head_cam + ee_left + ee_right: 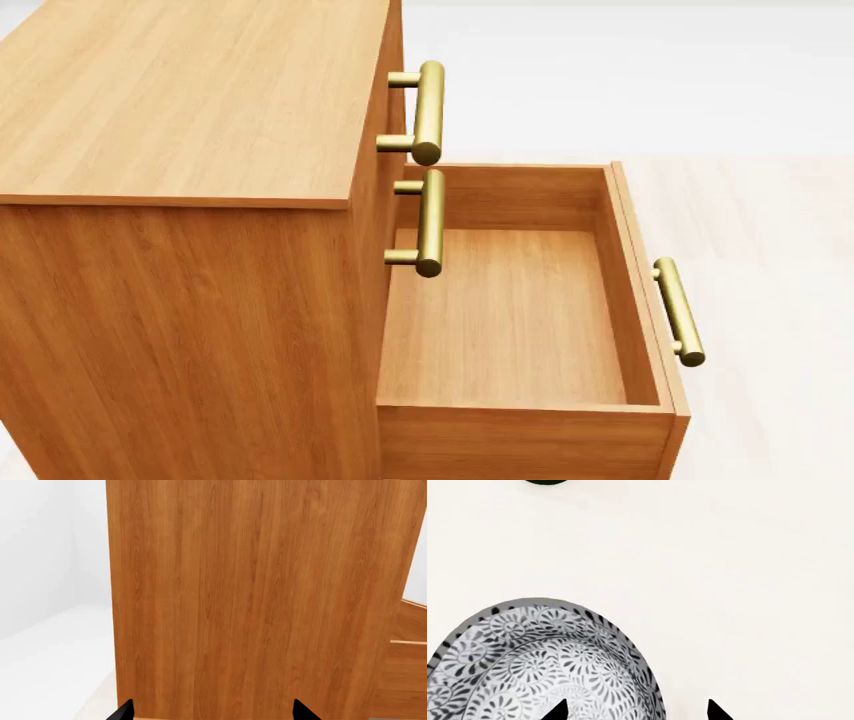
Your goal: Put the bowl in the bottom drawer of the cabinet and close it.
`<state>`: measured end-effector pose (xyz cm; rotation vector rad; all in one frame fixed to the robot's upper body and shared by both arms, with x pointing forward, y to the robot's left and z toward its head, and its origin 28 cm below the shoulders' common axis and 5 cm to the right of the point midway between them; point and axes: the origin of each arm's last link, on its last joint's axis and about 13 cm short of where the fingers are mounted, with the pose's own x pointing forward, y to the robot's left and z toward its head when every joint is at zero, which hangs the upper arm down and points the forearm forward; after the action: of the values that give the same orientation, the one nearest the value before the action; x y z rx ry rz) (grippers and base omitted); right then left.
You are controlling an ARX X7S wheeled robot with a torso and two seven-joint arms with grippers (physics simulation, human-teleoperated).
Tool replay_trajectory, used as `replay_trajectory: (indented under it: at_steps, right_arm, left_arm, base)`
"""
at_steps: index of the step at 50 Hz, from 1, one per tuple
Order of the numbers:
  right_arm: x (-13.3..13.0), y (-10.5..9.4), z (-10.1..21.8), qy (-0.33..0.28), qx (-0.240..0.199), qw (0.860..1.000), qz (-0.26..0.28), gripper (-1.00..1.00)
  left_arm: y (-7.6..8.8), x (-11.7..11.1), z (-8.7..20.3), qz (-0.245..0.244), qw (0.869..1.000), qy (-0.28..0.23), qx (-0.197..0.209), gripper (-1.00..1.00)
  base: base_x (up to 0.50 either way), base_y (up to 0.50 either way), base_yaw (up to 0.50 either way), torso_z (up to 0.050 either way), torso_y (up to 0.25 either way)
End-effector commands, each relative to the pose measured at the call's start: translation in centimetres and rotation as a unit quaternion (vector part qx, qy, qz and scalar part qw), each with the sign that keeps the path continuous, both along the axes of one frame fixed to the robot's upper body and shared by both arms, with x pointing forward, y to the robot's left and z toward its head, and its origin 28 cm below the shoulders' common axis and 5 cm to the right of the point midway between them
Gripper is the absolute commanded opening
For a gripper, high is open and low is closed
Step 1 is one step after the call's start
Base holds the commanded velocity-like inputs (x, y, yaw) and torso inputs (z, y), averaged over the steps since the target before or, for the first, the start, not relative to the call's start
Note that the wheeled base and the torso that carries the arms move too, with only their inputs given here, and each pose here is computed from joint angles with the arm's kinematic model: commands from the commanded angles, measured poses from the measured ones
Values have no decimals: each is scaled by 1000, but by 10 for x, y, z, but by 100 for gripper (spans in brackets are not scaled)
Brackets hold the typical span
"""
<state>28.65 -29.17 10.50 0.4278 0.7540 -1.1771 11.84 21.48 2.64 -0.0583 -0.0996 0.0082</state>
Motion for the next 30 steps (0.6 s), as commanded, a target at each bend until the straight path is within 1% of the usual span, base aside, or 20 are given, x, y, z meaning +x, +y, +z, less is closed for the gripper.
replay_trajectory:
  at_steps: [1, 2, 3, 5, 6, 7, 8, 9, 12, 14, 15, 16, 19, 22, 23, 24, 26, 28, 29, 30]
  right_arm:
    - [-1, 2, -8, -3, 30, 1000, 7, 100]
    - [0, 2, -8, -16, 26, 999, 15, 100]
    - [-1, 3, -4, -34, 11, 999, 22, -100]
    - [-1, 4, -2, -48, 23, 998, 28, -100]
    - [-1, 4, -2, -57, 15, 998, 34, -100]
    - [-2, 4, 2, -54, -6, 998, 34, -100]
    - [-2, 4, 2, -67, -3, 997, 44, -100]
    - [-3, 4, 4, -63, 1, 998, 24, -100]
    - [-3, 5, 11, -89, -40, 994, 57, -100]
    - [-2, 9, 18, -119, -31, 989, 83, -100]
    - [-1, 9, 19, -127, -36, 988, 82, -100]
    - [-1, 9, 20, -134, -36, 987, 86, -100]
    - [0, 11, 23, -146, -59, 983, 98, -100]
    - [1, 13, 25, -156, -57, 980, 108, -100]
    - [1, 14, 28, -159, -77, 977, 118, -100]
    - [1, 15, 29, -162, -80, 976, 121, -100]
    - [2, 17, 34, -173, -99, 971, 135, -100]
    - [2, 18, 37, -180, -96, 969, 142, -100]
    - [3, 19, 40, -186, -108, 965, 150, -100]
    - [3, 20, 41, -187, -109, 965, 151, -100]
  left_arm:
    - [0, 0, 0, 0, 1000, 0, 1, 100]
    - [0, 0, -1, 0, 1000, 0, 1, 100]
    - [0, 0, 0, 0, 1000, 0, 1, 100]
    - [0, 0, 0, 0, 1000, 0, 1, 100]
    - [0, 0, 0, 0, 1000, 0, 1, 100]
    - [0, 0, 0, 0, 1000, 0, 0, 100]
    - [0, 0, 0, 0, 1000, 0, 0, 100]
    - [0, 0, 0, 0, 1000, 0, 0, 100]
    - [0, 0, 0, 0, 1000, 0, 0, 100]
    - [0, 0, 0, 0, 1000, 0, 0, 100]
    - [0, 0, 0, 0, 1000, -1, 0, 100]
    - [0, 0, 0, 0, 1000, -1, 0, 100]
    - [0, -1, 0, 0, 1000, -1, 0, 100]
    - [0, -1, 0, 0, 1000, -1, -1, 100]
    - [0, -1, 0, 0, 1000, -1, -1, 100]
    - [0, -1, 0, 0, 1000, -1, -1, 100]
    - [0, -1, 0, 0, 1000, -1, -1, 100]
    - [0, -1, 0, 0, 1000, -1, -1, 100]
    - [0, 0, 0, 0, 1000, -1, -2, 100]
    - [1, 0, 0, 0, 1000, -1, -2, 100]
  base:
    - [0, 0, 0, 0, 0]
    - [0, 0, 0, 0, 0]
    - [0, 0, 0, 0, 0]
    - [0, 0, 0, 0, 0]
    - [0, 0, 0, 0, 0]
    - [0, 0, 0, 0, 0]
    - [0, 0, 0, 0, 0]
    - [0, 0, 0, 0, 0]
    - [0, 0, 0, 0, 0]
    - [0, 0, 0, 0, 0]
    - [0, 0, 0, 0, 0]
    - [0, 0, 0, 0, 0]
    - [0, 0, 0, 0, 0]
    - [0, 0, 0, 0, 0]
    - [0, 0, 0, 0, 0]
    - [0, 0, 0, 0, 0]
    - [0, 0, 0, 0, 0]
    - [0, 0, 0, 0, 0]
    - [0, 0, 0, 0, 0]
    - [0, 0, 0, 0, 0]
